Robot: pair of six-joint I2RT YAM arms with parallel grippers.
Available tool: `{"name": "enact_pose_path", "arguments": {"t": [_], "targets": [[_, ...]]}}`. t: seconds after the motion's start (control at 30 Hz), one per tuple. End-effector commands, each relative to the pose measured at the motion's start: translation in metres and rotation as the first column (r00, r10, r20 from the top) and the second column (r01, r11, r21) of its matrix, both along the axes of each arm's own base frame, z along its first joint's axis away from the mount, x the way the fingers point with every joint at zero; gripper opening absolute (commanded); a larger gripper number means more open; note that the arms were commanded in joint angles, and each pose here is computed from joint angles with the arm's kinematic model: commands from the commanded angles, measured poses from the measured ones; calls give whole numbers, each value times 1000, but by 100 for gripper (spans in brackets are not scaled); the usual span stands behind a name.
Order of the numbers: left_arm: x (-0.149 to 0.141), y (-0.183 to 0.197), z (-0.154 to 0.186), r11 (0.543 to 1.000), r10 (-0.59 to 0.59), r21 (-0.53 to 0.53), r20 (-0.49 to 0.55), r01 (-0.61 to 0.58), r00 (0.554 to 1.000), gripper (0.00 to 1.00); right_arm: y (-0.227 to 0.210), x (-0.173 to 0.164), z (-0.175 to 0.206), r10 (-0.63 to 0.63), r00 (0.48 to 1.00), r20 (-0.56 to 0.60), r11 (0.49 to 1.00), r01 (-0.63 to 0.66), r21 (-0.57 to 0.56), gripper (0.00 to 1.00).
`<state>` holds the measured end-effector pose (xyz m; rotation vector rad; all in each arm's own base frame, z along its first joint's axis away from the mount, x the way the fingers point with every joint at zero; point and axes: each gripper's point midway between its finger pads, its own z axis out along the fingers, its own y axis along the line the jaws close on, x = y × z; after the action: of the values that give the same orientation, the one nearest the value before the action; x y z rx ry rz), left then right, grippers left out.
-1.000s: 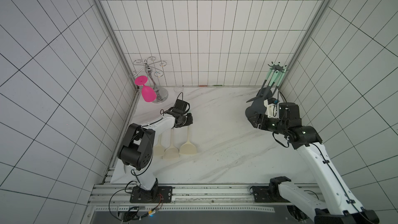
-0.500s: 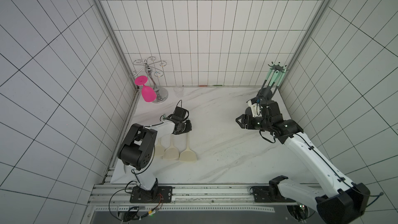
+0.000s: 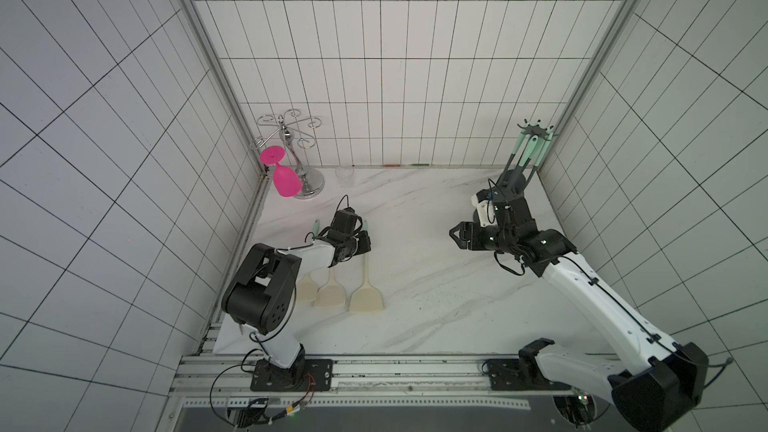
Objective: Take the spatula off the kitchen utensil rack
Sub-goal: Place the spatula at the center of the board.
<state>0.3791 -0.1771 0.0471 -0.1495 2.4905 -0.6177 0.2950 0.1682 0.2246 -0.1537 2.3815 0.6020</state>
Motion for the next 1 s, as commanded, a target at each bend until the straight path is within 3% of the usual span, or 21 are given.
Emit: {"name": "enact_pose_path", "arguments": {"t": [0.0,0.63,0.97], "targets": [[12,3,22,1000,12,-1,90,-12,996,0,2,1,-3,-1,1000,0,1000,1,-12,72],[24,20,8,997,29,73,16,-30,999,0,2,-4,1,0,1000,6,1000,0,-20,72],[24,22,11,996,21,81,19,-23,1000,13,-2,-2,5,-6,1000,21,999,7,-41,73]]}}
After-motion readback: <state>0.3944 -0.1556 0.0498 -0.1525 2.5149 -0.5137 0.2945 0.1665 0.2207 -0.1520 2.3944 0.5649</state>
